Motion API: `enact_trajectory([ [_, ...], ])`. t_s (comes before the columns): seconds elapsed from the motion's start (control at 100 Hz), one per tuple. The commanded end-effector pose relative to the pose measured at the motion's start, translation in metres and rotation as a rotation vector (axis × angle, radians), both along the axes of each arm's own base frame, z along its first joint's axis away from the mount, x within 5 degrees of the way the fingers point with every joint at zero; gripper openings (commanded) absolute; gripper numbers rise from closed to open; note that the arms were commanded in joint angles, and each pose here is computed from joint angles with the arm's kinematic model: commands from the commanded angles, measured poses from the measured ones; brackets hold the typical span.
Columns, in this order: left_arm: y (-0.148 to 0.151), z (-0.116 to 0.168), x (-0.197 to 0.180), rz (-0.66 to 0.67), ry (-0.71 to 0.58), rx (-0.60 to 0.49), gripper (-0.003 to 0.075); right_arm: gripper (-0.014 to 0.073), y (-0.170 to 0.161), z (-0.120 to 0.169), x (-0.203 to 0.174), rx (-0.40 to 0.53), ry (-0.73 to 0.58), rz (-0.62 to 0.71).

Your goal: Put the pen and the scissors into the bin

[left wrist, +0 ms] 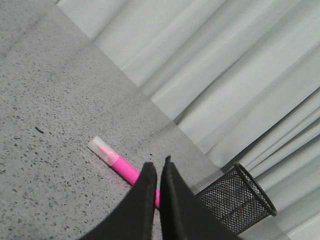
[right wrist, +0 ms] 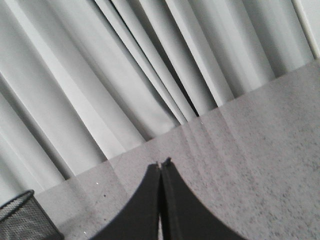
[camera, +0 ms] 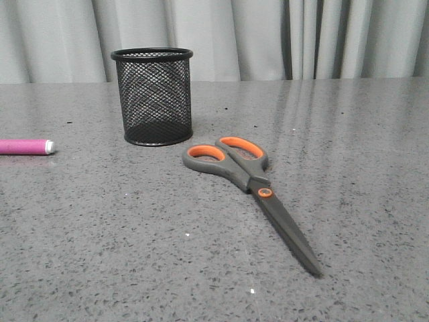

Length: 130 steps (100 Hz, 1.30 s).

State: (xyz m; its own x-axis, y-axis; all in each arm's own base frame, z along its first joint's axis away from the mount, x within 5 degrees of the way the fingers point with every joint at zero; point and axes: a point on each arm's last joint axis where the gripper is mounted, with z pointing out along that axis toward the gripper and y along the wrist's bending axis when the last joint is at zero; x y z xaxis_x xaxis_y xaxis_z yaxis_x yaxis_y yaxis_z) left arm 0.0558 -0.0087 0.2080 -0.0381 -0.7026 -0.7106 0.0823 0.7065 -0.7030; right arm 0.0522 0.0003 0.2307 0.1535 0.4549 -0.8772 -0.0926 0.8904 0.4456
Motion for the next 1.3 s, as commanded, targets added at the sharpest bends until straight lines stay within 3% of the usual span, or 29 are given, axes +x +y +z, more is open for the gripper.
enact_trajectory([
  [0.0, -0.001, 0.014, -0.005, -0.001, -0.066, 0.067, 0.0064, -0.0053, -0.001, 0.03, -0.004, -0.015, -0.084, -0.014],
  [0.14, -0.005, 0.047, -0.01, -0.037, -0.128, 0.248, 0.0206, 0.0121, 0.001, 0.05, 0.003, -0.079, -0.004, -0.003],
  [0.22, -0.01, 0.065, -0.011, -0.074, -0.142, 0.355, 0.0195, 0.0248, 0.002, 0.06, 0.011, -0.109, 0.049, 0.0],
  [0.29, -0.014, 0.081, -0.009, -0.125, -0.131, 0.459, 0.0154, 0.0298, 0.003, 0.068, 0.02, -0.133, 0.12, 0.009],
  [0.35, -0.019, 0.092, -0.003, -0.191, -0.1, 0.533, 0.0102, 0.0298, 0.004, 0.075, 0.028, -0.172, 0.174, 0.016],
  [0.46, -0.025, 0.111, 0.013, -0.287, -0.032, 0.57, 0.0019, 0.0297, 0.007, 0.087, 0.036, -0.232, 0.185, 0.048],
  [0.57, -0.029, 0.125, 0.031, -0.369, 0.021, 0.638, 0.0019, 0.0297, 0.012, 0.096, 0.042, -0.256, 0.176, 0.099],
  [0.66, -0.031, 0.133, 0.046, -0.412, 0.05, 0.674, 0.0088, 0.0297, 0.018, 0.095, 0.046, -0.262, 0.189, 0.152],
  [0.77, -0.034, 0.141, 0.063, -0.454, 0.08, 0.759, 0.0267, 0.0297, 0.025, 0.09, 0.048, -0.275, 0.232, 0.222],
  [0.85, -0.038, 0.148, 0.075, -0.491, 0.092, 0.802, 0.0303, 0.0298, 0.028, 0.088, 0.047, -0.284, 0.253, 0.262],
  [1.0, -0.048, 0.156, 0.098, -0.619, 0.159, 0.898, 0.0198, 0.0298, 0.033, 0.087, 0.045, -0.291, 0.25, 0.312],
  [1.1, -0.057, 0.161, 0.116, -0.726, 0.217, 0.9, 0.013, 0.0297, 0.035, 0.087, 0.045, -0.293, 0.248, 0.328],
  [1.22, -0.066, 0.166, 0.138, -0.851, 0.288, 0.91, 0.0127, 0.0297, 0.035, 0.087, 0.044, -0.293, 0.248, 0.329],
  [1.29, -0.067, 0.164, 0.151, -0.921, 0.333, 1.018, 0.013, 0.0297, 0.035, 0.087, 0.044, -0.293, 0.248, 0.329],
])
